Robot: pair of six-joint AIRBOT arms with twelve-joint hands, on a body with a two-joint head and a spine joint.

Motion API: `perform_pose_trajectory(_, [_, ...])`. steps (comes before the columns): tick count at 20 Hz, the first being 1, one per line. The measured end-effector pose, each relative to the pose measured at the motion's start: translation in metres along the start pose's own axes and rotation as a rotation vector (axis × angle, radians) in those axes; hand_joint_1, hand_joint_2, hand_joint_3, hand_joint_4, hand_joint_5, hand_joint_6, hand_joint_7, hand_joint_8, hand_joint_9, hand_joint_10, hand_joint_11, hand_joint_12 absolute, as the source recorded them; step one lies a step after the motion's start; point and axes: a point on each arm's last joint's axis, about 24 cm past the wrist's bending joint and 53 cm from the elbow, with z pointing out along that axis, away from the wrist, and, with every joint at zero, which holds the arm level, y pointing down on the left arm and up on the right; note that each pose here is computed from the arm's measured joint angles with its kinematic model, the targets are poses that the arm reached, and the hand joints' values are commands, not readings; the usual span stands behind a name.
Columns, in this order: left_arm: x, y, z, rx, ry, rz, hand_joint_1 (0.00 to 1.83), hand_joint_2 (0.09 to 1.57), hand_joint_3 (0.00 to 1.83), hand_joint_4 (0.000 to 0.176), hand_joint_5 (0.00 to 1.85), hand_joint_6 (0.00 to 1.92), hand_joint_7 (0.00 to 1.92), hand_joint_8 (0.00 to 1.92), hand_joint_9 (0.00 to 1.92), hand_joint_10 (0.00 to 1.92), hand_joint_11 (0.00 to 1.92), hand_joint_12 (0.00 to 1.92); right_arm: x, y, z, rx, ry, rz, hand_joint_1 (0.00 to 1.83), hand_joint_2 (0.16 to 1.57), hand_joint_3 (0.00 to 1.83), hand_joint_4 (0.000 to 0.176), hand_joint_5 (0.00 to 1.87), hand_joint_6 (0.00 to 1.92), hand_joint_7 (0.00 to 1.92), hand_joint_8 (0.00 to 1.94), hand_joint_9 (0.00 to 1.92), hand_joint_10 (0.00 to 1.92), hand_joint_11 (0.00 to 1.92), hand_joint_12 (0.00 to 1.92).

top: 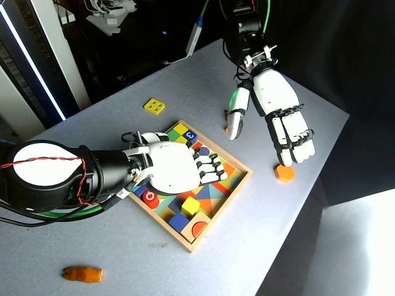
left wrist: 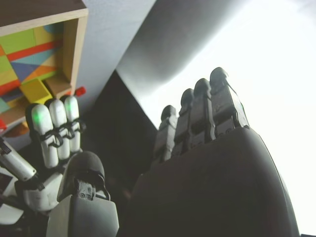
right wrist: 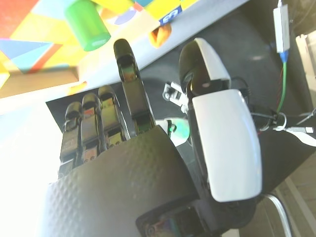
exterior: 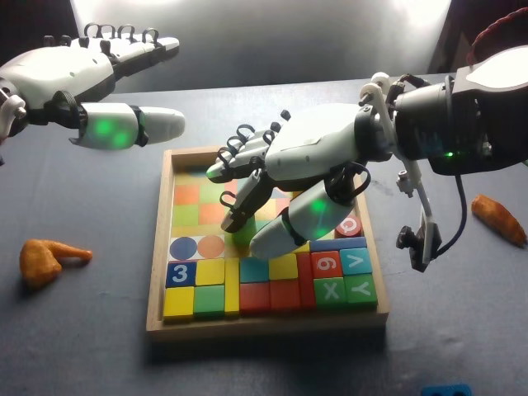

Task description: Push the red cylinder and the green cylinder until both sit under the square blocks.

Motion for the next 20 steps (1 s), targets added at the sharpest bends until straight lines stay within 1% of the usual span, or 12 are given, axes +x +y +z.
perform_pose_trajectory(1, [0.000, 0.000, 0.000, -0.001, 0.000, -0.001, 0.14, 1.18, 0.00, 0.127, 0.00, 0.00, 0.00, 0.00, 0.00, 0.00, 0.00, 0.00, 0.000, -0.001, 0.000, 0.001, -0.001, 0.000, 0.00, 1.20, 0.00, 0.176, 0.54, 0.00, 0.00, 0.00, 0.00, 0.00, 0.00, 0.00])
perform_pose_trajectory(2, [0.000, 0.000, 0.000, -0.001, 0.000, -0.001, 0.14, 1.17, 0.00, 0.148, 0.00, 0.00, 0.00, 0.00, 0.00, 0.00, 0.00, 0.00, -0.001, -0.002, 0.000, 0.005, -0.004, 0.001, 0.00, 1.20, 0.00, 0.176, 0.55, 0.00, 0.00, 0.00, 0.00, 0.00, 0.00, 0.00])
perform_pose_trajectory(3, [0.000, 0.000, 0.000, 0.000, 0.000, -0.001, 0.11, 1.17, 0.00, 0.149, 0.00, 0.00, 0.00, 0.00, 0.00, 0.00, 0.00, 0.00, -0.002, -0.003, -0.001, 0.006, -0.004, 0.001, 0.00, 1.20, 0.00, 0.176, 0.57, 0.01, 0.00, 0.00, 0.00, 0.00, 0.00, 0.00])
perform_pose_trajectory(4, [0.000, 0.000, 0.000, -0.001, 0.000, -0.001, 0.02, 1.15, 0.00, 0.134, 0.00, 0.00, 0.00, 0.00, 0.00, 0.00, 0.00, 0.00, -0.002, -0.003, -0.001, 0.006, -0.004, 0.000, 0.00, 1.20, 0.00, 0.176, 0.57, 0.01, 0.00, 0.00, 0.00, 0.00, 0.00, 0.00])
perform_pose_trajectory(6, [0.000, 0.000, 0.000, -0.001, 0.001, 0.000, 0.01, 1.14, 0.00, 0.125, 0.00, 0.00, 0.00, 0.00, 0.00, 0.00, 0.00, 0.00, -0.002, -0.002, -0.001, 0.004, -0.004, 0.000, 0.02, 1.20, 0.00, 0.176, 0.57, 0.01, 0.00, 0.00, 0.00, 0.00, 0.00, 0.00])
perform_pose_trajectory(8, [0.000, 0.000, 0.000, -0.001, 0.000, 0.000, 0.00, 1.14, 0.00, 0.169, 0.01, 0.00, 0.00, 0.00, 0.00, 0.00, 0.00, 0.00, -0.002, -0.002, -0.001, 0.003, -0.005, 0.000, 0.07, 1.20, 0.00, 0.176, 0.57, 0.00, 0.00, 0.00, 0.00, 0.00, 0.00, 0.00])
perform_pose_trajectory(13, [0.000, 0.000, 0.000, -0.001, 0.001, -0.001, 0.73, 1.21, 0.01, 0.176, 0.05, 0.02, 0.00, 0.00, 0.00, 0.00, 0.00, 0.00, -0.007, -0.002, -0.001, 0.005, -0.014, 0.001, 0.10, 1.20, 0.00, 0.176, 0.58, 0.00, 0.00, 0.00, 0.00, 0.00, 0.00, 0.00])
perform_pose_trajectory(14, [0.000, 0.000, 0.000, -0.002, 0.001, -0.001, 0.67, 1.26, 0.00, 0.176, 0.06, 0.01, 0.00, 0.00, 0.00, 0.00, 0.00, 0.40, -0.008, -0.003, -0.002, 0.007, -0.015, 0.000, 0.11, 1.19, 0.00, 0.176, 0.58, 0.00, 0.00, 0.00, 0.00, 0.00, 0.00, 0.00])
perform_pose_trajectory(15, [0.000, 0.000, 0.000, -0.002, 0.001, -0.001, 0.56, 1.35, 0.00, 0.176, 0.05, 0.00, 0.00, 0.00, 0.00, 0.00, 0.00, 0.47, -0.008, -0.003, -0.002, 0.006, -0.016, -0.001, 0.11, 1.19, 0.00, 0.176, 0.59, 0.01, 0.00, 0.00, 0.00, 0.00, 0.00, 0.00])
perform_pose_trajectory(18, [0.000, 0.001, 0.000, -0.003, 0.001, -0.002, 0.43, 1.16, 0.00, 0.176, 0.01, 0.00, 0.00, 0.00, 0.00, 0.00, 0.00, 0.02, -0.010, -0.001, -0.002, 0.002, -0.024, -0.005, 0.15, 1.19, 0.00, 0.176, 0.59, 0.00, 0.00, 0.00, 0.00, 0.00, 0.00, 0.00])
perform_pose_trajectory(19, [0.000, 0.001, 0.000, -0.002, 0.001, -0.002, 0.45, 1.21, 0.01, 0.149, 0.00, 0.00, 0.00, 0.00, 0.00, 0.00, 0.00, 0.00, -0.012, -0.001, -0.002, 0.002, -0.027, -0.008, 0.14, 1.19, 0.00, 0.176, 0.59, 0.00, 0.00, 0.00, 0.00, 0.00, 0.00, 0.00])
perform_pose_trajectory(20, [0.000, 0.001, 0.000, -0.003, 0.001, -0.002, 0.38, 1.28, 0.04, 0.165, 0.01, 0.00, 0.00, 0.00, 0.00, 0.00, 0.00, 0.00, -0.013, -0.001, -0.002, 0.003, -0.028, -0.010, 0.11, 1.19, 0.00, 0.176, 0.56, 0.00, 0.00, 0.00, 0.00, 0.00, 0.00, 0.00])
